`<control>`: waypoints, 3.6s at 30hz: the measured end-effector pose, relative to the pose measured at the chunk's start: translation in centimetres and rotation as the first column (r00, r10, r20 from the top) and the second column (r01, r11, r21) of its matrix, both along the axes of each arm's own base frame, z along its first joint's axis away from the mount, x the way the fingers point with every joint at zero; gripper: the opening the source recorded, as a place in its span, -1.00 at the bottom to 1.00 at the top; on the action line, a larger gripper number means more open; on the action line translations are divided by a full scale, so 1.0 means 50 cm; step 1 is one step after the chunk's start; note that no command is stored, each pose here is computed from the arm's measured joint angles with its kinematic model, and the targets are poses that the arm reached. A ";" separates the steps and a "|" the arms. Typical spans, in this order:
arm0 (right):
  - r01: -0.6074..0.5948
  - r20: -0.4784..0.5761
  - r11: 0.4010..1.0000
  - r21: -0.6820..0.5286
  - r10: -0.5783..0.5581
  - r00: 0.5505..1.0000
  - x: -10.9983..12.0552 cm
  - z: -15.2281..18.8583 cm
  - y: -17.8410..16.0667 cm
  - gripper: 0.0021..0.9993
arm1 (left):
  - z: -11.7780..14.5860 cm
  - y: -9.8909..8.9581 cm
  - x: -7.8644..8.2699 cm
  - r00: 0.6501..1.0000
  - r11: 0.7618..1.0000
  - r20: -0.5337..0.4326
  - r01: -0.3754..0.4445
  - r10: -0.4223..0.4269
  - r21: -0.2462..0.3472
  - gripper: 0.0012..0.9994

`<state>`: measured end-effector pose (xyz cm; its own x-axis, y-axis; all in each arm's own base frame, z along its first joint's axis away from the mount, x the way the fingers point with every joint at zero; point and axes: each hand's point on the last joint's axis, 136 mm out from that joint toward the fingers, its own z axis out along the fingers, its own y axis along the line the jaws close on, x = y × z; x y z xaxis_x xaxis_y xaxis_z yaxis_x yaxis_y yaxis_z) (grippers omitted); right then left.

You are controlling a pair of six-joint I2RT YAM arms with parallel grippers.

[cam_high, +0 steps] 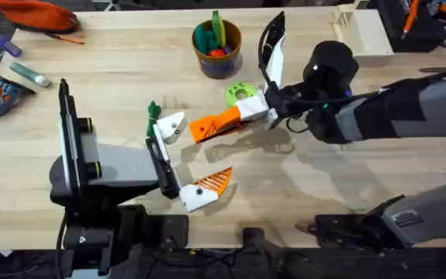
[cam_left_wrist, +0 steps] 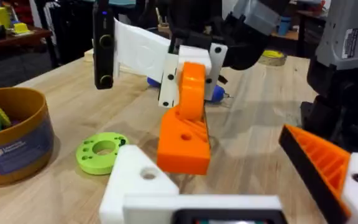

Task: Pick up the gripper from the table and insert it into the empty holder that is missing its gripper. Then pick up a screw, insert it into the mounting hole, and use the screwdriver to tighten it. Finally, clean up the table by picking up the vegetable and placing it into the bucket.

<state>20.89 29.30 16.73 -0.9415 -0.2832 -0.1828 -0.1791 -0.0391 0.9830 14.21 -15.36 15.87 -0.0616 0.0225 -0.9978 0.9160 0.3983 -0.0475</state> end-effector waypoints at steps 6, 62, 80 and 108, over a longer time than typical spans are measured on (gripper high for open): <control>-0.001 0.019 1.000 0.007 0.001 1.000 0.001 0.007 0.010 -0.99 | 0.000 0.000 0.000 1.000 1.000 0.000 0.000 0.000 0.000 0.97; 0.044 0.024 0.999 0.002 -0.044 0.999 0.001 0.000 0.051 -0.99 | 0.000 0.002 0.005 1.000 1.000 0.001 -0.016 0.016 0.001 0.97; 0.066 0.025 0.998 0.001 -0.066 0.998 0.005 0.001 0.059 -0.99 | 0.000 0.005 0.011 0.999 0.999 0.003 -0.035 0.035 0.003 0.97; 0.103 -0.029 0.994 -0.017 -0.104 0.994 0.008 0.002 0.078 -0.99 | 0.000 0.004 0.009 1.000 1.000 0.002 -0.030 0.030 0.003 0.97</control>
